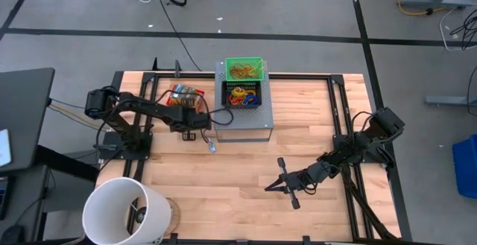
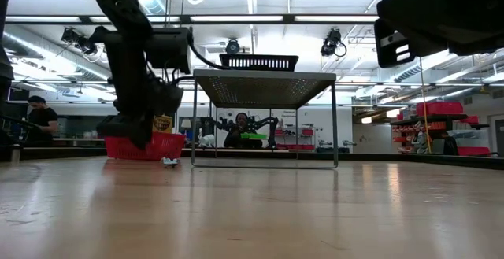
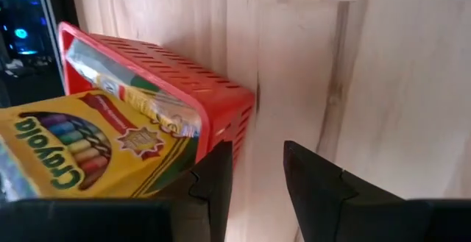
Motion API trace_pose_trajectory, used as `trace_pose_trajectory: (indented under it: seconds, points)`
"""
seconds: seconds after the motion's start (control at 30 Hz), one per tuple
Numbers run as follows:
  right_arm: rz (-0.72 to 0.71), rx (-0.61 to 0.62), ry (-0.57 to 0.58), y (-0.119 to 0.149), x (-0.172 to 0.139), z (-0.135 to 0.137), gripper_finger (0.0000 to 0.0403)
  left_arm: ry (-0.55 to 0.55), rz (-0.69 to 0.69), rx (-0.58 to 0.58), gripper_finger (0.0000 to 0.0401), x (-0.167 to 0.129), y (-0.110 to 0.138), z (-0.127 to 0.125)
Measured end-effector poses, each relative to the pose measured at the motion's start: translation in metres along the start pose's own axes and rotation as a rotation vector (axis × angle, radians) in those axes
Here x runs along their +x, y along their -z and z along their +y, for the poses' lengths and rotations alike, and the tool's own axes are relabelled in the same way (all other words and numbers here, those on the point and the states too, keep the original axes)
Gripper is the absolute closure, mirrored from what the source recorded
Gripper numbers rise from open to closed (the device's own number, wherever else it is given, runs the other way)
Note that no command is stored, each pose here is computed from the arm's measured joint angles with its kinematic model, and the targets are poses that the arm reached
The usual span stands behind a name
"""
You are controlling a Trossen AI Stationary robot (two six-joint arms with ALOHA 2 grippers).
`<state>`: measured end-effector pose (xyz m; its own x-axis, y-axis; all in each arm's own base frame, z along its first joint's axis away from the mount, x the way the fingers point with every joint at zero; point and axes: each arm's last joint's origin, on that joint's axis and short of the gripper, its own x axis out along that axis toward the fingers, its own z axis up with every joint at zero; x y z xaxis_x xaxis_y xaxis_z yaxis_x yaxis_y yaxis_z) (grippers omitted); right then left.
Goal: Pick & Place Office Desk Supplies
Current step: Move the red basket to the center of the table
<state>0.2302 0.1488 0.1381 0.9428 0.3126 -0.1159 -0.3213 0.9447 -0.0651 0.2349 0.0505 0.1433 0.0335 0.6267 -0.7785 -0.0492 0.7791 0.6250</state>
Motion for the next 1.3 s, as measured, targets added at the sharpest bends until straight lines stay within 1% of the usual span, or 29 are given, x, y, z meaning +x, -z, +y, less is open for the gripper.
trace_pose_trajectory:
  seconds: [0.2,0.3,0.4,0.53,0.57,0.7,0.83,0.93,1.0,1.17,1.3]
  points:
    - [0.000,-0.027,0.000,0.000,0.000,0.000,0.0400,0.008,0.002,-0.015,0.0273,0.008,0.001,0.007]
    - [0.000,-0.033,0.000,0.000,0.000,0.000,0.0400,0.009,0.008,-0.002,0.0282,0.010,0.002,0.010]
    - [0.000,-0.034,0.000,0.000,0.000,0.000,0.0400,0.009,0.008,0.023,0.0313,0.010,0.002,0.010]
    - [0.000,-0.035,0.000,0.000,0.000,0.000,0.0400,0.014,0.005,0.054,0.0383,0.010,0.002,0.009]
    - [0.000,-0.035,0.000,0.000,0.000,0.000,0.0400,0.021,0.004,0.057,0.0391,0.010,0.002,0.009]
    - [0.000,-0.033,0.000,0.000,0.000,0.000,0.0400,0.072,-0.008,0.060,0.0397,0.010,0.001,0.007]
    - [-0.001,-0.028,-0.012,0.000,0.000,0.000,0.0400,0.166,-0.030,0.061,0.0398,0.007,0.001,0.002]
    - [-0.003,-0.025,-0.016,0.000,0.000,0.000,0.0400,0.177,-0.045,0.065,0.0398,0.003,0.000,-0.004]
    - [-0.007,-0.023,-0.019,-0.001,0.000,0.001,0.0400,0.143,-0.051,0.070,0.0399,-0.001,-0.001,-0.008]
    - [-0.008,-0.023,-0.026,-0.001,0.000,0.001,0.0400,-0.013,-0.059,0.087,0.0397,-0.010,-0.003,-0.015]
    - [-0.008,-0.023,-0.026,-0.001,0.000,0.001,0.0400,-0.099,-0.061,0.103,0.0374,-0.013,-0.003,-0.017]
